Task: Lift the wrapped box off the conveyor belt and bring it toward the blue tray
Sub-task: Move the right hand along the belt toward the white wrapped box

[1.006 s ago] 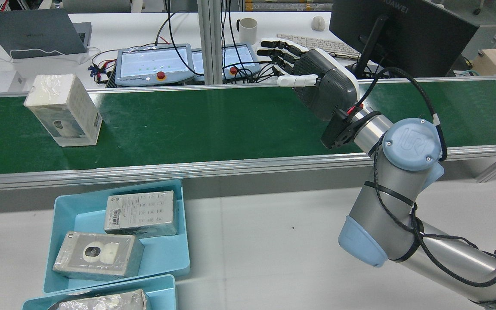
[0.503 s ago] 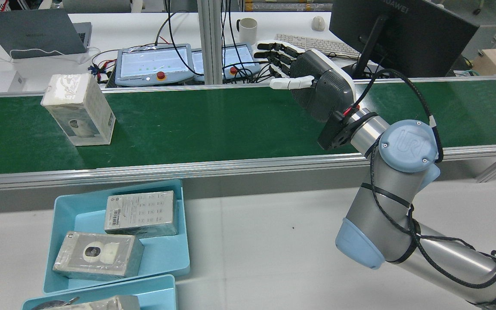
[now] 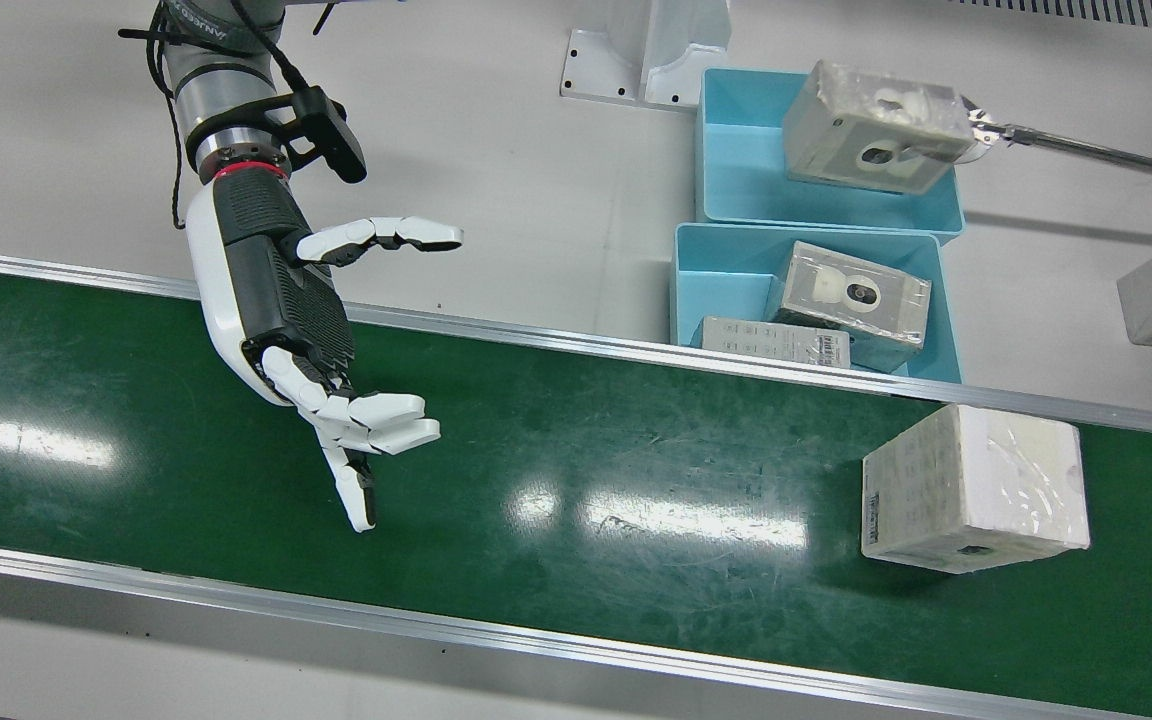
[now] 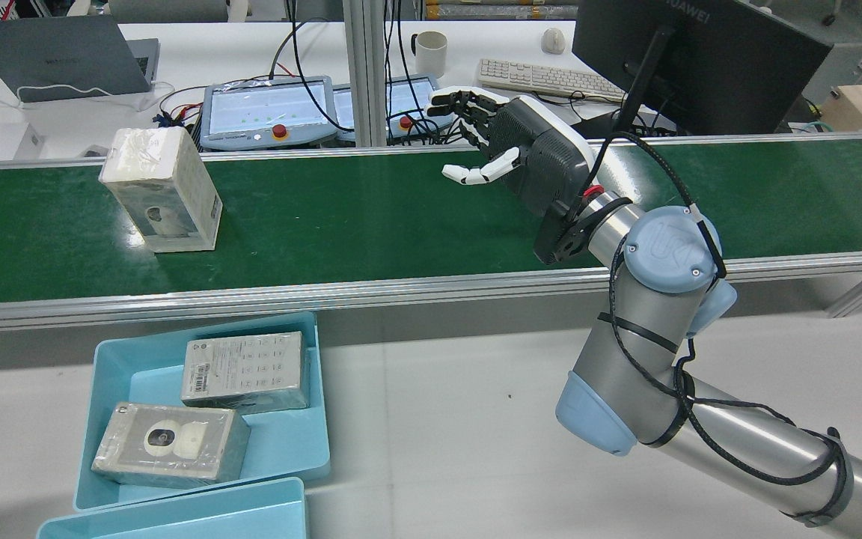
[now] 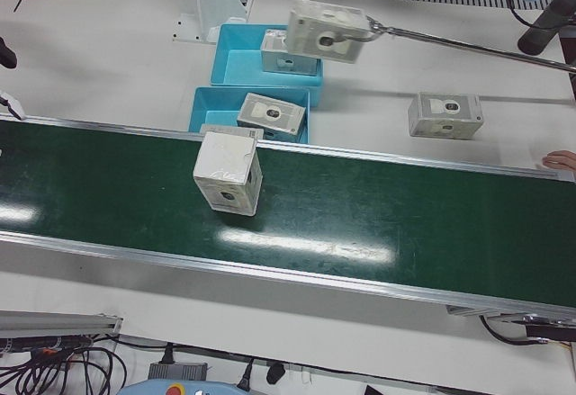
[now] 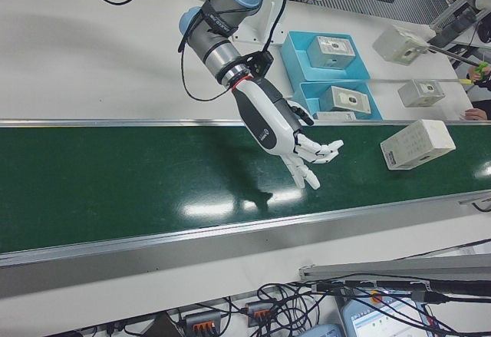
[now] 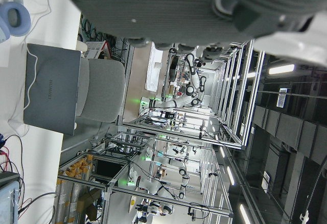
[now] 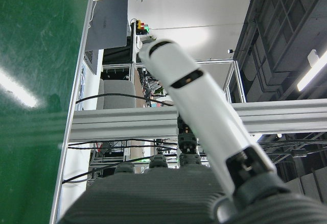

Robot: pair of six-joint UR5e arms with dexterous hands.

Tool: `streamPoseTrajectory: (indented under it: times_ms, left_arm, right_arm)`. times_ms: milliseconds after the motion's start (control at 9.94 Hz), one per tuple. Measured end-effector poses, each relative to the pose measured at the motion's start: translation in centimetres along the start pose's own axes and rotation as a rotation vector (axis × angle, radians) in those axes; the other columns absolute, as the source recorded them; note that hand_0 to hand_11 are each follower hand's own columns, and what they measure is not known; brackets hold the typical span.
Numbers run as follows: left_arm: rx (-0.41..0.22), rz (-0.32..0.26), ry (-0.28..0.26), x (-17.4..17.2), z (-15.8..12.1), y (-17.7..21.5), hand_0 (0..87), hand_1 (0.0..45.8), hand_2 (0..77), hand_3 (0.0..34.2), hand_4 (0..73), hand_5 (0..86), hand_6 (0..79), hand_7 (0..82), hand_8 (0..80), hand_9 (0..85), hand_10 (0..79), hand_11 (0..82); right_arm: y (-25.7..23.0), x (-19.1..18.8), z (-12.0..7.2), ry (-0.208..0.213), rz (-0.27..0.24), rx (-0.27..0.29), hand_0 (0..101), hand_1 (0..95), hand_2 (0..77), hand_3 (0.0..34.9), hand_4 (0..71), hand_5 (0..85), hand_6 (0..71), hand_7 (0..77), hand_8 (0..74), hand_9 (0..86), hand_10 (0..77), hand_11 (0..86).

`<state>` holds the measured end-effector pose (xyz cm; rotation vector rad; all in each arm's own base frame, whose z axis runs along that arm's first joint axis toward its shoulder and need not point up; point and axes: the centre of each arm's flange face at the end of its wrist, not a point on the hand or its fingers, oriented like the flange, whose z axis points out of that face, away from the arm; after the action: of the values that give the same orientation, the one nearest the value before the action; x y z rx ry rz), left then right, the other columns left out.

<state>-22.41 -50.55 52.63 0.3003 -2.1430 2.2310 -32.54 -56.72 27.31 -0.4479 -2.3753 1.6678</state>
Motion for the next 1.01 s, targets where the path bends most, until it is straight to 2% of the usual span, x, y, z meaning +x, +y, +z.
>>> streamPoseTrajectory:
  times_ms: [302,402,503,604,704,805,905,1006]
  left_arm:
    - [0.000,0.000,0.000,0.0,0.0,0.0,0.0,0.0,1.1,0.0,0.0,0.5,0.0,0.5,0.5,0.0,0.5,0.0]
    - [0.000,0.000,0.000,0.0,0.0,0.0,0.0,0.0,1.1,0.0,0.0,0.5,0.0,0.5,0.5,0.0,0.5,0.0]
    - [0.000,0.000,0.000,0.0,0.0,0.0,0.0,0.0,1.1,0.0,0.0,1.1,0.0,0.5,0.5,0.0,0.5,0.0]
    - [0.000,0.000,0.000,0.0,0.0,0.0,0.0,0.0,1.1,0.0,0.0,1.1,0.0,0.5,0.5,0.0,0.5,0.0]
    - [0.000,0.000,0.000,0.0,0.0,0.0,0.0,0.0,1.1,0.0,0.0,1.1,0.0,0.5,0.5,0.0,0.5,0.0]
    - [0.000,0.000,0.000,0.0,0.0,0.0,0.0,0.0,1.1,0.0,0.0,1.1,0.0,0.5,0.5,0.0,0.5,0.0]
    - [0.000,0.000,0.000,0.0,0.0,0.0,0.0,0.0,0.5,0.0,0.0,0.5,0.0,0.5,0.5,0.0,0.5,0.0]
    - [0.000,0.000,0.000,0.0,0.0,0.0,0.0,0.0,1.1,0.0,0.0,0.5,0.0,0.5,0.5,0.0,0.5,0.0]
  right_arm:
    - [-0.4,-0.5,0.4,-0.005,-0.066,0.008,61,29.5,28.9,9.5,20.2,26.2,10.4,27.3,0.0,6.0,0.0,1.1]
    - [-0.2,-0.6,0.7,-0.008,-0.076,0.006,61,28.9,27.8,11.2,20.2,26.2,7.6,27.3,0.0,4.4,0.0,1.1]
    - [0.1,-0.5,1.5,-0.011,-0.081,0.003,58,26.7,26.7,12.4,19.1,25.6,8.2,27.3,0.5,3.8,0.0,1.1]
    - [0.7,-0.1,2.7,-0.014,-0.083,0.001,58,26.7,26.7,12.4,19.1,25.6,8.2,27.3,0.5,3.8,0.0,1.1]
    - [1.2,0.4,4.1,-0.017,-0.084,0.003,55,22.9,26.2,12.4,19.1,25.6,8.2,27.3,0.5,3.8,0.0,1.1]
    - [1.5,1.0,5.1,-0.016,-0.085,0.006,51,15.3,19.1,13.1,20.2,25.6,8.2,27.3,0.5,3.8,0.0,1.1]
    - [1.5,1.8,5.6,-0.008,-0.085,0.011,51,15.3,19.1,13.1,20.2,25.6,8.2,27.3,0.5,3.8,0.0,1.1]
    - [1.5,2.9,5.8,0.004,-0.083,0.016,50,16.4,19.1,14.5,19.6,26.2,8.2,27.3,0.5,3.8,0.0,1.1]
